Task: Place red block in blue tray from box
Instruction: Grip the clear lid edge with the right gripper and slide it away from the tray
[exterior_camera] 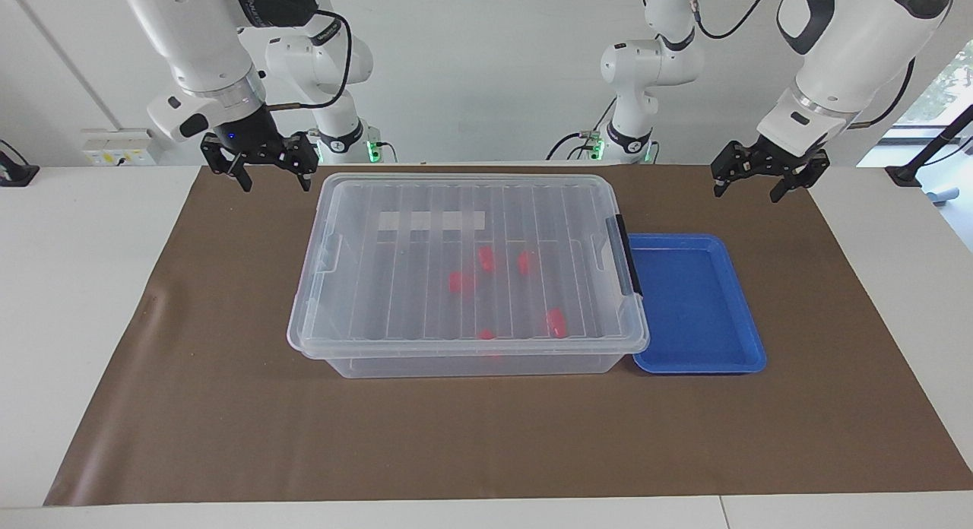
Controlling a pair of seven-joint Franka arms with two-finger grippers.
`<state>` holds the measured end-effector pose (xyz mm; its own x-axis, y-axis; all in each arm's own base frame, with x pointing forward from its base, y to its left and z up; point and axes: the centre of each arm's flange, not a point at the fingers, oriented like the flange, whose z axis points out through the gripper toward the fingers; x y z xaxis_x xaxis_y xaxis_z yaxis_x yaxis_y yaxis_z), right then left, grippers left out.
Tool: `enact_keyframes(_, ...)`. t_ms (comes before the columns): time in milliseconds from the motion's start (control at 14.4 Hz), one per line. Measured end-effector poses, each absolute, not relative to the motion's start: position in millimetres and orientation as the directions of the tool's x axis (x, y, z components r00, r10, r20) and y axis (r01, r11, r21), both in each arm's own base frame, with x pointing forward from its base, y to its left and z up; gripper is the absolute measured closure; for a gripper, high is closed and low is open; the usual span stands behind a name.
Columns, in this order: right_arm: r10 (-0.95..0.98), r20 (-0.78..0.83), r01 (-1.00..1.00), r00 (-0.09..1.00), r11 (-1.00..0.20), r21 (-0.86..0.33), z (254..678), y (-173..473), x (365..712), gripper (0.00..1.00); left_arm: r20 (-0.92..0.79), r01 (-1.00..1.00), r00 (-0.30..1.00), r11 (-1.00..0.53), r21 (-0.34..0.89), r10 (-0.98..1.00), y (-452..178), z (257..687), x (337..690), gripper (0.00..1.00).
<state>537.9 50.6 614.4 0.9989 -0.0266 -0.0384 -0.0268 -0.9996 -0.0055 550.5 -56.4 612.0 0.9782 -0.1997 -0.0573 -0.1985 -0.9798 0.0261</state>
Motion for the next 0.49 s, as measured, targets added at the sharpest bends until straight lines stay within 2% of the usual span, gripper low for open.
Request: enact_keyframes(487, -0.031, 0.009, -0.031, 0.999, -0.999, -0.014, 615.3, 51.5, 543.6, 0.00, -0.057, -0.198, 0.978, -0.980, 0.026, -0.200, -56.4, 612.0, 550.5, 0.00)
